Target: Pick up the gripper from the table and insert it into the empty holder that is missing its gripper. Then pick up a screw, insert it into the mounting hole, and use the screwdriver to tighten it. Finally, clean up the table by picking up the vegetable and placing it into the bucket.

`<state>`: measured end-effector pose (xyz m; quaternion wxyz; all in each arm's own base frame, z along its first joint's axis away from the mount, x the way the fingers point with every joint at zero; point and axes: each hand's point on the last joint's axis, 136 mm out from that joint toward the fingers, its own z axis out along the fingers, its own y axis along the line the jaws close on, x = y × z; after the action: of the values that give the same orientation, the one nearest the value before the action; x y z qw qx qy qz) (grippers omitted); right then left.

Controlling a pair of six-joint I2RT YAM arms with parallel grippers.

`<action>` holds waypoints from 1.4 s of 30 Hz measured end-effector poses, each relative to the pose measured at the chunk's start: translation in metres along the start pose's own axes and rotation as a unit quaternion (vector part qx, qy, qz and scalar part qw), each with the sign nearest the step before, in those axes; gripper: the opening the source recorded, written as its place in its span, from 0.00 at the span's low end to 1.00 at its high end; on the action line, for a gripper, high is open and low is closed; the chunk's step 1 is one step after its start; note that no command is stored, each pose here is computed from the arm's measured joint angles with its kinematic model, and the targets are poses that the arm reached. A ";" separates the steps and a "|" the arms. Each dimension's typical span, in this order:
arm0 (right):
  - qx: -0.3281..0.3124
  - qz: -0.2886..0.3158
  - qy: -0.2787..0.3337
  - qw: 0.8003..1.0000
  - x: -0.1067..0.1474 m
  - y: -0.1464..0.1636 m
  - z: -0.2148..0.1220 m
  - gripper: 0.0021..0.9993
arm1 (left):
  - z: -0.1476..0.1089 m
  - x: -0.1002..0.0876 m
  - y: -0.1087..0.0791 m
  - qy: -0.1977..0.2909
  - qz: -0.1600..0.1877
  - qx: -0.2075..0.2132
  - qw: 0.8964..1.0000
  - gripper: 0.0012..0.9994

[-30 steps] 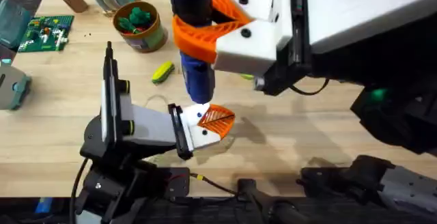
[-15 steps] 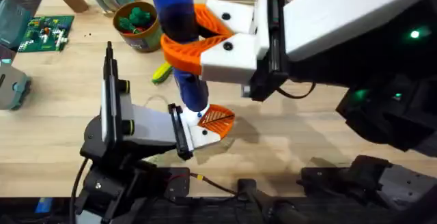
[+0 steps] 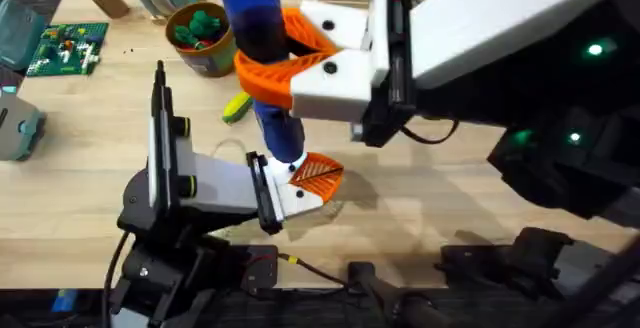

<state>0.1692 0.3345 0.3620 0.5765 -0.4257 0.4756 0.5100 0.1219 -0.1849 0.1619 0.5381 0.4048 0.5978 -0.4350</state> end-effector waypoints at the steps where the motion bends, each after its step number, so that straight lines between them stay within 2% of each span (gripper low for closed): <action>1: 0.000 0.001 0.002 1.000 0.001 -0.001 0.000 0.01 | 0.000 0.000 0.000 0.000 0.000 0.000 1.000 0.01; 30: 0.000 0.011 0.015 1.000 0.009 0.000 0.002 0.01 | 0.000 0.000 0.000 0.000 -0.001 0.000 1.000 0.01; 42: 0.002 0.014 0.020 1.000 0.013 -0.002 0.002 0.01 | 0.000 0.001 0.000 0.001 -0.011 0.000 1.000 0.01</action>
<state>0.1713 0.3387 0.3501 0.5606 -0.4280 0.4938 0.5086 0.1219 -0.1849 0.1613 0.5328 0.3987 0.6027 -0.4405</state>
